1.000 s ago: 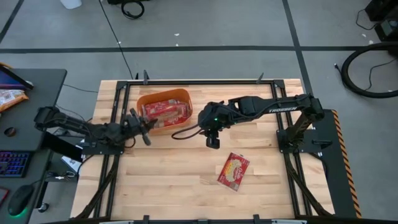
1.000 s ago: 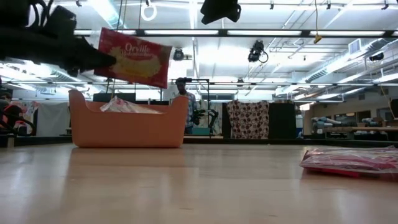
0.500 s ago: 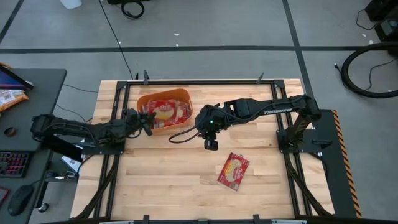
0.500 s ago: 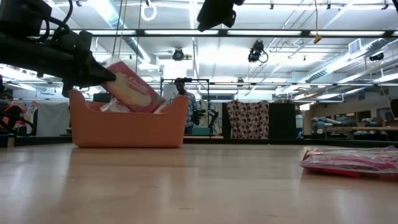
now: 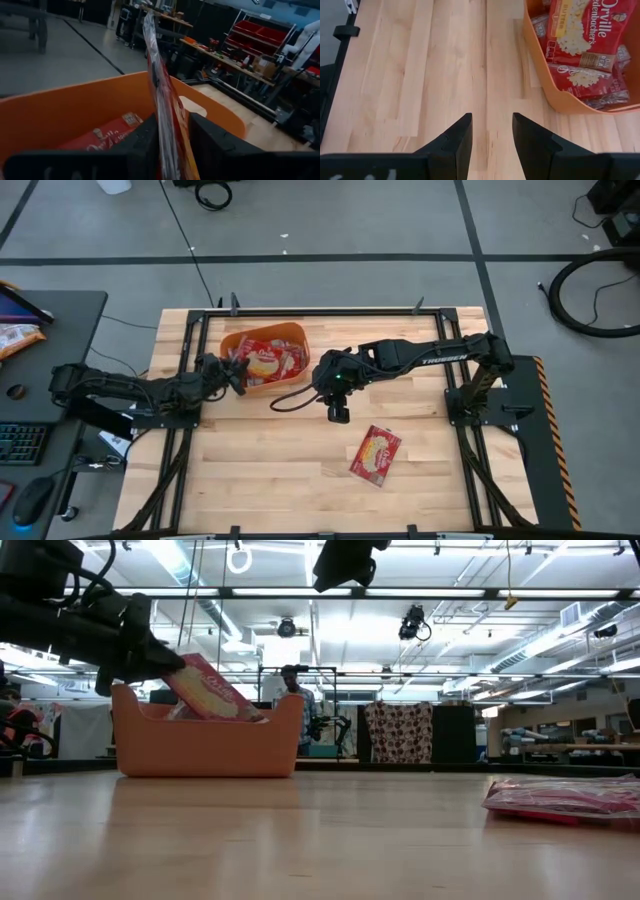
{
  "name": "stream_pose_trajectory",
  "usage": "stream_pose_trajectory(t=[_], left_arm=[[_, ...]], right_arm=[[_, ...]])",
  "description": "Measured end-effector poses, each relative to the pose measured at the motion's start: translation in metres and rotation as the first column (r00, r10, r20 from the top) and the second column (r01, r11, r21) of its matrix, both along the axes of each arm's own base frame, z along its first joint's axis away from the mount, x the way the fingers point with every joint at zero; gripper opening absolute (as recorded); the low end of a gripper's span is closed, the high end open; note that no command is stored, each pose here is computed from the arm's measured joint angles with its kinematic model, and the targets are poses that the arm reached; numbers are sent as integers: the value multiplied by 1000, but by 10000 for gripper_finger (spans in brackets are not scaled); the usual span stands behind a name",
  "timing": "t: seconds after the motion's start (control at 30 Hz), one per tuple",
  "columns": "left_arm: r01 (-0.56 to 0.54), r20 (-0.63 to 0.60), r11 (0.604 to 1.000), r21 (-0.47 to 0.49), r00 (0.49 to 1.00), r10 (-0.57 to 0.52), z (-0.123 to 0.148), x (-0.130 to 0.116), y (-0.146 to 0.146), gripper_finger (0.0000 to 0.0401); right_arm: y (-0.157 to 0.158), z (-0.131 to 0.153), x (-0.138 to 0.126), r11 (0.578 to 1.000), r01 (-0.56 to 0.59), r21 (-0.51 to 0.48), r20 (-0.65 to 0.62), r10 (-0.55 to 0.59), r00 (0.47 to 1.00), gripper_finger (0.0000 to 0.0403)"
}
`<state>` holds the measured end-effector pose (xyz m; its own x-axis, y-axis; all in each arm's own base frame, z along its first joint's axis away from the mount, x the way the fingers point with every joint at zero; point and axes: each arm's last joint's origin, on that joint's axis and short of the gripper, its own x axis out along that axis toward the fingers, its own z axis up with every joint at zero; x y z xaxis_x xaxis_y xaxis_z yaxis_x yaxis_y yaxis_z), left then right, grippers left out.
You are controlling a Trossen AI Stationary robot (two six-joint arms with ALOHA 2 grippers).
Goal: Sort popcorn bags into baskets
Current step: Put the red popcorn bag into the orange container
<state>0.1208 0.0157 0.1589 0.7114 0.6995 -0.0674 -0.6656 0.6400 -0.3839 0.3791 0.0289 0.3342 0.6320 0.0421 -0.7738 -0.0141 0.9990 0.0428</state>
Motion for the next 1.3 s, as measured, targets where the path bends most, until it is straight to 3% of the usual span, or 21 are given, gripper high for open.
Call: stream_pose_trajectory(t=[0.27,0.6,0.83,1.07,1.3], left_arm=[[29,-73,997,74,997,-24,2,1,-1,105],[24,14,999,34,1000,-25,7,1,-1,61],[55,-72,998,19,996,-54,-3,8,-2,38],[63,-155,997,50,986,-55,-10,14,-3,57],[27,-158,997,70,987,-16,-9,14,-2,109]], right_arm=[[0,0,0,1000,-1,0,0,1,1000,144],[5,0,0,1000,-15,0,2,15,1000,144],[12,1,1,999,-50,-14,24,50,998,144],[12,2,1,999,-52,-15,26,52,998,144],[12,1,1,999,-52,-15,25,52,998,144]])
